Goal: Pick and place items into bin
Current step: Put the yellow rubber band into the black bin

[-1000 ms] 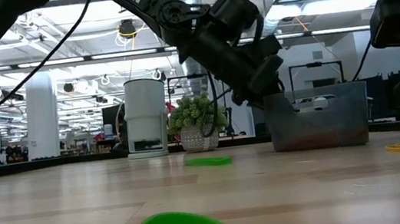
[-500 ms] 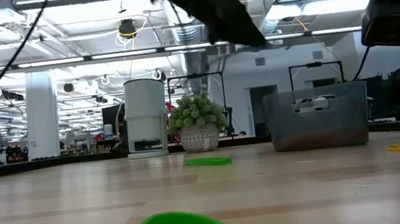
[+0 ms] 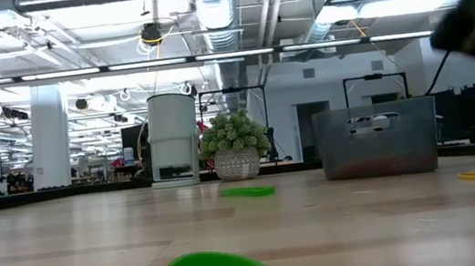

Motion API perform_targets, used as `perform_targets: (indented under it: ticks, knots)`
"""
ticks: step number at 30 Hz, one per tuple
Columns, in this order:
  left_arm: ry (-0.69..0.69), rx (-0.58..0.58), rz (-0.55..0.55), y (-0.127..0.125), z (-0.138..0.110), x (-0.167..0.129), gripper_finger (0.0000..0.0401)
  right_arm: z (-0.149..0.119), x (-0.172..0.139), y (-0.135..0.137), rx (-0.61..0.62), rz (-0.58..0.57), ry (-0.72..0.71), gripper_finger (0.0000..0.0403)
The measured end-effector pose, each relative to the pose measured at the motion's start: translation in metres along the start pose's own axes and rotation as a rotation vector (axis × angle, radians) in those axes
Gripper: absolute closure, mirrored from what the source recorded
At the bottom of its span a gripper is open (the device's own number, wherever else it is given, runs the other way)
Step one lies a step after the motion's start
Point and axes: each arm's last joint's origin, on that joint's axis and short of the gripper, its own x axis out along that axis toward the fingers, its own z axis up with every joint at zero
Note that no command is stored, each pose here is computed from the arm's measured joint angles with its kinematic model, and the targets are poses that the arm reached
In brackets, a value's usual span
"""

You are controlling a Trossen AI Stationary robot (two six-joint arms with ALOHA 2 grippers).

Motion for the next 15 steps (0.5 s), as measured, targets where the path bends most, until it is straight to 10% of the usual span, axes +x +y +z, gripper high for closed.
perform_targets:
  ticks: [8,15]
  knots:
    - [0.112,-0.003,0.068,-0.009,-0.024,-0.071,0.0342,0.018,-0.092,0.005,-0.083,-0.186,-0.242,0.0337]
    - [0.061,-0.071,0.059,-0.029,-0.075,-0.098,0.0342,-0.005,-0.073,-0.001,0.074,-0.282,-0.364,0.0337]
